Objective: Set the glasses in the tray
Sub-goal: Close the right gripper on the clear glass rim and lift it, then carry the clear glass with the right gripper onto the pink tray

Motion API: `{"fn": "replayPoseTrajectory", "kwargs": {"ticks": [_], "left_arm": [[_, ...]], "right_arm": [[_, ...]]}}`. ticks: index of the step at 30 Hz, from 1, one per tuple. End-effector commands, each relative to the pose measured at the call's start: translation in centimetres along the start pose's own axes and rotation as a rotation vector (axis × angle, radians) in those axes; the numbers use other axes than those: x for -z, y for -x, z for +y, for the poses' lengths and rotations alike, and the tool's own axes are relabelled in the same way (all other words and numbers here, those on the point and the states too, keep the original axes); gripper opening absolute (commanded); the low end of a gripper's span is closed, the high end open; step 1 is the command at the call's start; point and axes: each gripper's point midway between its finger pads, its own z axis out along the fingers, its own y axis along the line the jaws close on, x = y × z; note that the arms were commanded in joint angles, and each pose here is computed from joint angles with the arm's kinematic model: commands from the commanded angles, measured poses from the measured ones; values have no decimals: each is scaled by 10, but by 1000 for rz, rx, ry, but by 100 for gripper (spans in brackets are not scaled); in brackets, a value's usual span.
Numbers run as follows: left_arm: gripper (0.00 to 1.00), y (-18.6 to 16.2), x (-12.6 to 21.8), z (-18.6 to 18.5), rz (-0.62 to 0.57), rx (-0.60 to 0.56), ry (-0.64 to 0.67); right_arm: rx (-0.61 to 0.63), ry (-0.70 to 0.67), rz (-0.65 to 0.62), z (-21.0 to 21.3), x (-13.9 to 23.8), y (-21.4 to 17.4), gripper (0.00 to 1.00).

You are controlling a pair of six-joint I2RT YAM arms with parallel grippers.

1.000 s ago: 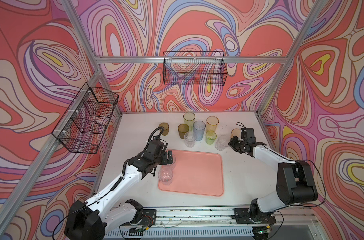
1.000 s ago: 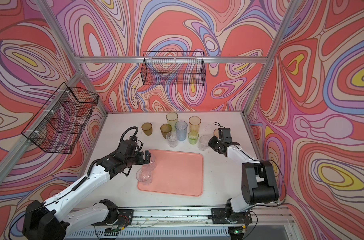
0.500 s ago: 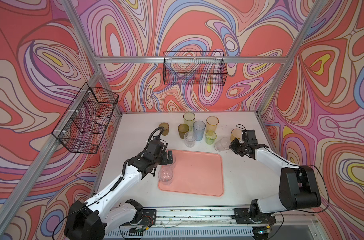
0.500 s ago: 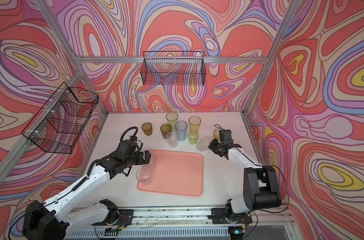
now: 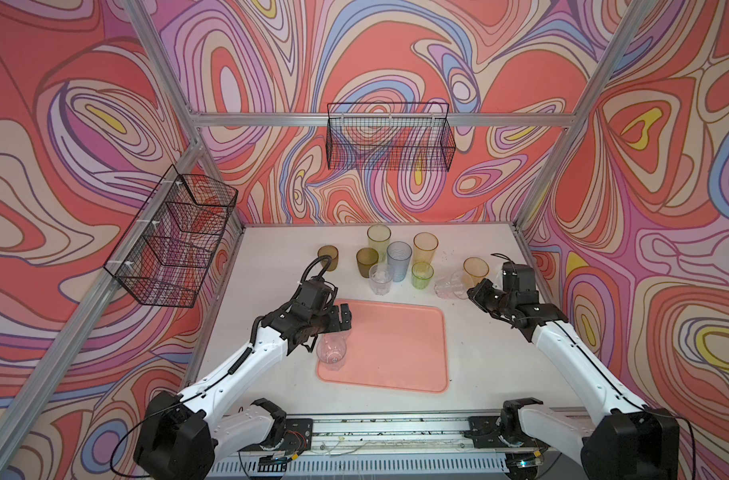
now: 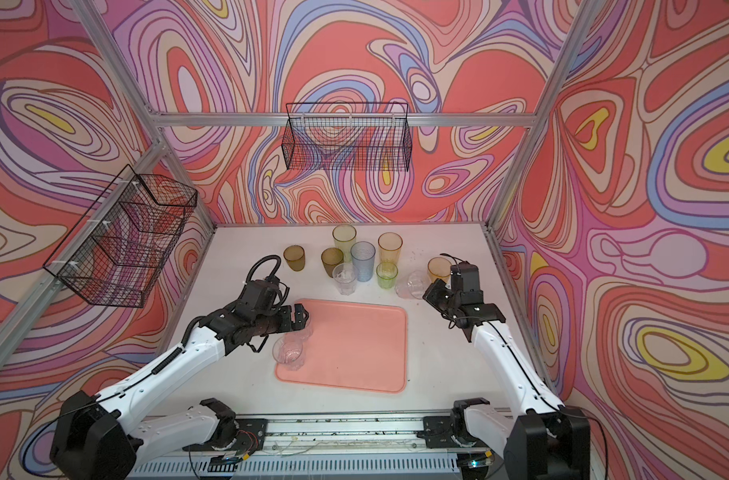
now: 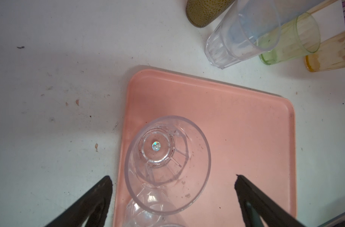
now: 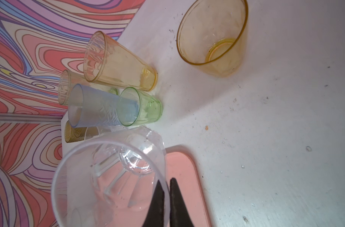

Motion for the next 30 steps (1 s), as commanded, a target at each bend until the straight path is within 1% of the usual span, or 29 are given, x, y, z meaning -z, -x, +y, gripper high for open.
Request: {"fn": "replayPoseTrajectory", "kwargs": {"ticks": [1, 5, 11, 14, 18, 21, 25, 30], "left_arm": [[100, -11, -1, -5, 63, 38, -18], [100, -19, 1, -3, 80, 50, -24], [100, -24, 11, 1, 71, 44, -30], [100, -25, 17, 4, 57, 44, -27], [100, -25, 25, 10, 42, 53, 5], [100, -23, 29, 10, 30, 62, 3], [100, -18, 36, 10, 12, 79, 11], [100, -15, 46, 11, 1, 79, 23]], "right_arm": [[6, -24, 6, -4, 11, -13, 0], [20, -25, 12, -1, 17, -24, 0], [62, -31, 31, 11, 14, -42, 0], [79, -21, 55, 20, 10, -51, 0], [140, -14, 69, 40, 8, -64, 0], [172, -17, 82, 50, 6, -74, 0], [230, -32, 113, 60, 2, -95, 0], [293, -52, 167, 67, 7, -133, 0]]}}
